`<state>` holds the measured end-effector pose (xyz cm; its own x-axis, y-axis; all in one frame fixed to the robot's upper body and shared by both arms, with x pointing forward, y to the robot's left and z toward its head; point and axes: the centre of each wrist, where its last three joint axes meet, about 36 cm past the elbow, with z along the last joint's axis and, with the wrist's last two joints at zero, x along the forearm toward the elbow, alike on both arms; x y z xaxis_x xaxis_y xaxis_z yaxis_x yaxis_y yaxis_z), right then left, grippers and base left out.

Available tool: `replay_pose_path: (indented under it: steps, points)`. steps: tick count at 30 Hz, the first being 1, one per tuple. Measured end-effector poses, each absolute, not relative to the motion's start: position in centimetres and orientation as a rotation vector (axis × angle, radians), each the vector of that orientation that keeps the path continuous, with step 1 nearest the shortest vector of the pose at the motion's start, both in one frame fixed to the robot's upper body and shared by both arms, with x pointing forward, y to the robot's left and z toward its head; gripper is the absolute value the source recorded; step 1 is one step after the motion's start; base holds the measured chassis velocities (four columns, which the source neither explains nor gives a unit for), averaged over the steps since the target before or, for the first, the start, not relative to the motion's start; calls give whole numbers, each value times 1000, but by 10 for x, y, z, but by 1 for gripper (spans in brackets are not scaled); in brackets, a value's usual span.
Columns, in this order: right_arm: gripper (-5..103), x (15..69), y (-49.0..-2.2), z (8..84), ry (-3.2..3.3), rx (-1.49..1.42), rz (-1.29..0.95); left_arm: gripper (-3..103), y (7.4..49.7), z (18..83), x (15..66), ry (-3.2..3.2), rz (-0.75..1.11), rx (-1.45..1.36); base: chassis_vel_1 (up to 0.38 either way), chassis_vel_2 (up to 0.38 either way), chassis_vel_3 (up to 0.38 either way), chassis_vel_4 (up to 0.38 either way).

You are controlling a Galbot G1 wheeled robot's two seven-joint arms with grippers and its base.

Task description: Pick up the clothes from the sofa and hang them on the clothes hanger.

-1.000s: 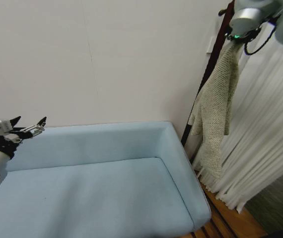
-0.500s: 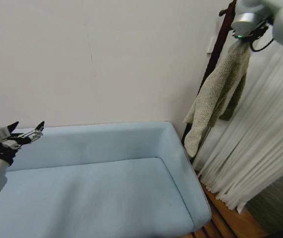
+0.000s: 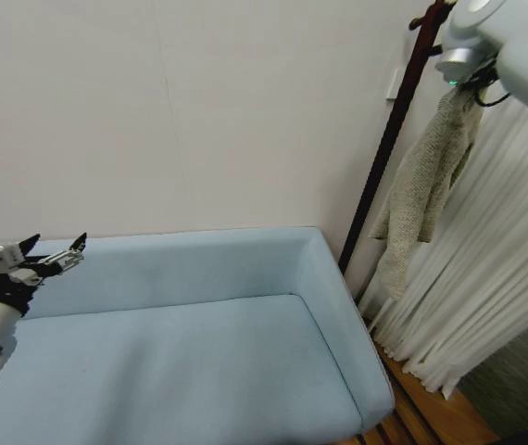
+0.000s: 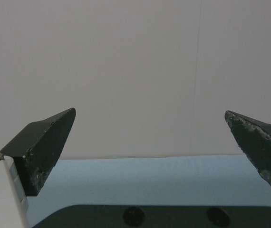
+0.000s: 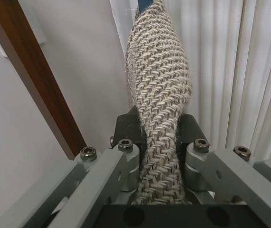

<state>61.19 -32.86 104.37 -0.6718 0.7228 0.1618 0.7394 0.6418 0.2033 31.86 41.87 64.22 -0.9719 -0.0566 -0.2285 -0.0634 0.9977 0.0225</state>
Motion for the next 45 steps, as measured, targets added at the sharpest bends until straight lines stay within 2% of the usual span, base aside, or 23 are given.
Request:
replay_pose_path:
  steps: [5,31,34,37,40,42,43,44,45]
  points:
    - [10,618,-329,1037,-2783,-1255,-382,100,405,641,322,2914,21,-56,0,0,0,0]
    - [8,621,-329,1007,-2784,-1267,-342,100,397,635,329,2896,11,4,0,0,0,0]
    - [24,616,-333,1001,-2780,-1253,-320,100,396,636,328,2892,15,10,0,0,0,0]
    - [28,614,-337,996,-2779,-1256,-294,100,396,636,328,2893,16,13,0,0,0,0]
    - [45,605,-343,984,-2788,-1245,-233,100,395,637,326,2889,24,21,0,0,0,0]
    - [45,602,-344,982,-2794,-1238,-220,100,395,637,326,2888,25,23,0,0,0,0]
    - [51,597,-345,978,-2804,-1226,-198,100,394,638,325,2888,29,23,0,0,0,0]
    - [62,588,-347,972,-2819,-1196,-163,100,394,638,325,2888,32,24,0,0,0,0]
    - [62,583,-347,969,-2827,-1178,-148,100,394,638,325,2888,33,24,0,0,0,0]
